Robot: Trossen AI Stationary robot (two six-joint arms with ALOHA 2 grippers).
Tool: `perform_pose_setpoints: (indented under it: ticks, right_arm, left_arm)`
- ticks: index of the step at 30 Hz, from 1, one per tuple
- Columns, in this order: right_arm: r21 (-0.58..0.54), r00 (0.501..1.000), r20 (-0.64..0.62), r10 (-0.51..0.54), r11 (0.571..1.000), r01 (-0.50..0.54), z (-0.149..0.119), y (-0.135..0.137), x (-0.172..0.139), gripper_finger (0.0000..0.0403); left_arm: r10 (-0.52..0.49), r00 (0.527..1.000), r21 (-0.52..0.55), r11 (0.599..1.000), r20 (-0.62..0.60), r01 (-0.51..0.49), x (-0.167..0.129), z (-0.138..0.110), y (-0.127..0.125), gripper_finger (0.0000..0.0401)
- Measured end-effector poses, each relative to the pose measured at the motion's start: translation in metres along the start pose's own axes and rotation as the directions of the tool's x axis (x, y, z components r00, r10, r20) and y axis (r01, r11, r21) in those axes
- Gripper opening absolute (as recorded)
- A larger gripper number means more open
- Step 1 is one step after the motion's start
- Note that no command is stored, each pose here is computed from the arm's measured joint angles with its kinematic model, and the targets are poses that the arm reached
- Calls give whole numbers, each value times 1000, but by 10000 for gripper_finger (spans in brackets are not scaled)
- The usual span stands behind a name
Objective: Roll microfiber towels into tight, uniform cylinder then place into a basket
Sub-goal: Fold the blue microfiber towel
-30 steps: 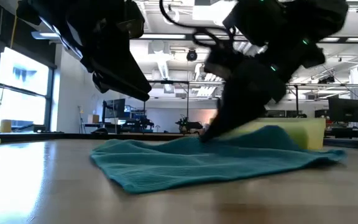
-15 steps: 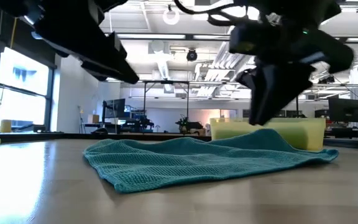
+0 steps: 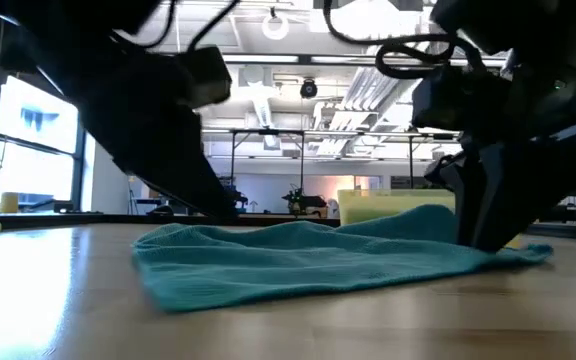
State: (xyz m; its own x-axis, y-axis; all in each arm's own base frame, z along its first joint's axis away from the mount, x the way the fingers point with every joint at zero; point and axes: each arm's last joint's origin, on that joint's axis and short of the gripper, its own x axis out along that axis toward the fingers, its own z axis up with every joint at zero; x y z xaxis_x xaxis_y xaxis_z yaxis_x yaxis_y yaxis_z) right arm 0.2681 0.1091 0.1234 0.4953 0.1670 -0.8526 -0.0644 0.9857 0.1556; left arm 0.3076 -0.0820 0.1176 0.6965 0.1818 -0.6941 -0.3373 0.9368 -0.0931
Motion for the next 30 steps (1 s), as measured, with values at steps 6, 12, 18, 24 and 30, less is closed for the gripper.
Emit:
perform_pose_setpoints:
  ticks: [6,12,18,24,30]
  right_arm:
    - [86,994,72,80,993,-86,-8,9,6,91]
    - [85,973,178,147,983,-164,1,16,6,91]
    - [28,958,234,167,984,-178,8,18,0,91]
    - [0,961,247,125,992,-129,14,7,-21,91]
    - [41,966,237,-102,995,95,16,-21,-41,91]
  left_arm:
    - [73,996,3,997,-61,-73,9,-2,17,152]
    - [164,981,71,985,-100,-157,14,2,38,152]
    - [165,981,90,983,-96,-157,13,8,46,152]
    - [-34,997,63,997,-67,38,-3,16,25,145]
    - [-134,990,30,990,-50,135,-7,7,-1,136]
